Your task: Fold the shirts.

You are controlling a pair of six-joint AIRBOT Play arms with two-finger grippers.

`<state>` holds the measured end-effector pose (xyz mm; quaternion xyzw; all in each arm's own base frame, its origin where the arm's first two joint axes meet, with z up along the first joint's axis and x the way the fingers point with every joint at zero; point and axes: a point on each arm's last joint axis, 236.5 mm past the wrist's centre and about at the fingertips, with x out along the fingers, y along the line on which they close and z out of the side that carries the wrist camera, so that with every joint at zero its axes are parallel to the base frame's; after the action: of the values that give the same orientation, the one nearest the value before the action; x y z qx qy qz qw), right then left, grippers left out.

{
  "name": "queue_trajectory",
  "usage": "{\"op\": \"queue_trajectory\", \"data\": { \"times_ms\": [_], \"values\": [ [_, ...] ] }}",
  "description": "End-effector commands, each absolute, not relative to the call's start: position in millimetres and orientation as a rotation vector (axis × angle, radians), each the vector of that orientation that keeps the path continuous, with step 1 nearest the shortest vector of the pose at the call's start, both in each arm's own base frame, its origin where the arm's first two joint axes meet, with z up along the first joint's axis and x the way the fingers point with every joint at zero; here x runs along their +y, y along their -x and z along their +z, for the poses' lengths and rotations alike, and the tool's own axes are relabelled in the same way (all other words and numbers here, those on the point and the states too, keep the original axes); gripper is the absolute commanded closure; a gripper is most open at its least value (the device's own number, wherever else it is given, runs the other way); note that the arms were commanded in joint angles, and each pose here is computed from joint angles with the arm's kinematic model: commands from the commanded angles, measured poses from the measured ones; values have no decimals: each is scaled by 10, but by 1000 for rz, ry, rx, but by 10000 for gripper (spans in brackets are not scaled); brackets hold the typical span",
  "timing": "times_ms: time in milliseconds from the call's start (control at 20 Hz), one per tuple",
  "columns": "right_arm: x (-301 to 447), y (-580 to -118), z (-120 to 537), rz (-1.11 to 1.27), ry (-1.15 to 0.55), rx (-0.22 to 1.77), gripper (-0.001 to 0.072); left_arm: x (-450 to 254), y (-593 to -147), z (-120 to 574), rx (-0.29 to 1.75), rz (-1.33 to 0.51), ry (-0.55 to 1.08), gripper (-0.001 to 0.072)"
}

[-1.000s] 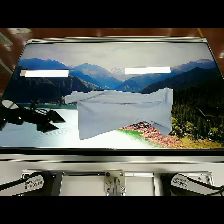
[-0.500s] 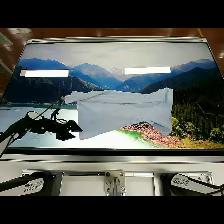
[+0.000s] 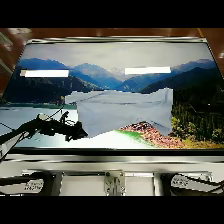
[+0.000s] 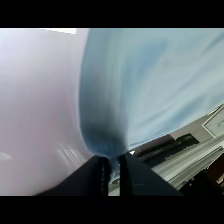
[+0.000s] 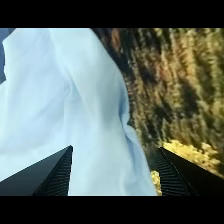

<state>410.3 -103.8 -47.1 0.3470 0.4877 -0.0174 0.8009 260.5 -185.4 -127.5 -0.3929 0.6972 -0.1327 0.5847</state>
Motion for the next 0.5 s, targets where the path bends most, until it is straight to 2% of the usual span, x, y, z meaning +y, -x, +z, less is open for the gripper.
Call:
{"op": "queue_trajectory", "data": {
  "times_ms": [0, 450],
  "values": [
    [-925, -4165, -641, -28, -735, 1074, 74, -2003, -2641, -1161, 1608, -393, 953, 666],
    [-673, -4158, -1099, 0, -755, 1179, 75, -1944, -2998, -826, 1462, -462, 903, 668]
  ]
}}
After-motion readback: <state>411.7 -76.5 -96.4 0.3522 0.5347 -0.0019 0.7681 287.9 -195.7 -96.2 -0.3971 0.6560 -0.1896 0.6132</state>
